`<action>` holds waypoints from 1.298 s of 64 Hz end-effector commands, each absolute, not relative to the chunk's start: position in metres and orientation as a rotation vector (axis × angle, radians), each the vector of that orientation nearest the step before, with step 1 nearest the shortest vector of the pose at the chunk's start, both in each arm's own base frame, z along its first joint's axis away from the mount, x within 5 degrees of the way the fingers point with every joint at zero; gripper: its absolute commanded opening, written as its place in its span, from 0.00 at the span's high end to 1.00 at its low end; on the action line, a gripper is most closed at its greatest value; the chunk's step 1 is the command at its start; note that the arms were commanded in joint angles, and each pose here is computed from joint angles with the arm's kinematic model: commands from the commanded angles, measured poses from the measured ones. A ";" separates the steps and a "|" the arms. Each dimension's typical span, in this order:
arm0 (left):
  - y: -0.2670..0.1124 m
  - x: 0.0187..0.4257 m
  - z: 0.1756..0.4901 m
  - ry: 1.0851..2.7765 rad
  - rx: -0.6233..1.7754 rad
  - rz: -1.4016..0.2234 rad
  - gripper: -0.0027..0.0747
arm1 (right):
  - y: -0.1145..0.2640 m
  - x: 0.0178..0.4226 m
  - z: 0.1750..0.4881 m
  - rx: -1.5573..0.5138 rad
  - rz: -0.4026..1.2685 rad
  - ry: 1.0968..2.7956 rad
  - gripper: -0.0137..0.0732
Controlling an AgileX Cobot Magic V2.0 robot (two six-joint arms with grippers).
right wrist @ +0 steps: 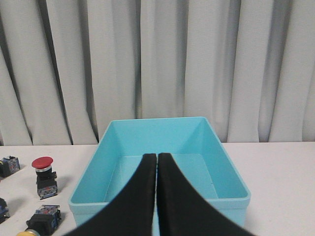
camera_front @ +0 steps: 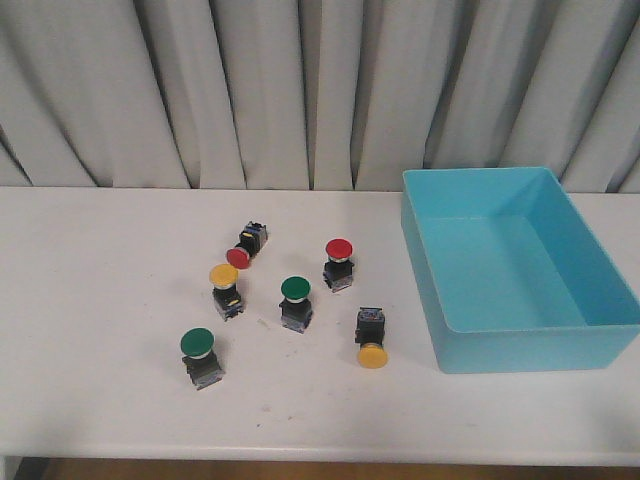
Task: Pick red and yellow buttons and place in box
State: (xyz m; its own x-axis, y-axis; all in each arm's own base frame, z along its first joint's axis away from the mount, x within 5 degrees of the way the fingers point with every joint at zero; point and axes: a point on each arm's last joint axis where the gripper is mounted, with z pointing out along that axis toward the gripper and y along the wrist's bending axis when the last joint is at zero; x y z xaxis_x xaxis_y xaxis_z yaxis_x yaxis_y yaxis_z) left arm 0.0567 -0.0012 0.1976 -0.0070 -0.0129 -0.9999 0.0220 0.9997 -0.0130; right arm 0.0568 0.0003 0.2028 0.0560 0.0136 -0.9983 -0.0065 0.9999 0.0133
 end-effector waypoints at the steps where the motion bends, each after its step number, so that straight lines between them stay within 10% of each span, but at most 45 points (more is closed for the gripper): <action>1: -0.001 0.057 0.188 1.542 -0.073 -0.106 0.97 | 0.001 0.057 0.208 0.004 0.018 1.448 0.85; 17: -0.001 0.055 0.206 1.484 -0.081 -0.119 0.97 | 0.000 0.056 0.216 0.007 0.017 1.440 0.85; 50: -0.003 0.065 0.377 1.577 0.008 -0.052 0.97 | -0.004 0.064 0.349 0.044 -0.033 1.710 0.85; 83: -0.005 0.118 0.336 2.117 0.028 -0.052 0.97 | -0.006 0.118 0.316 0.059 -0.058 2.154 0.85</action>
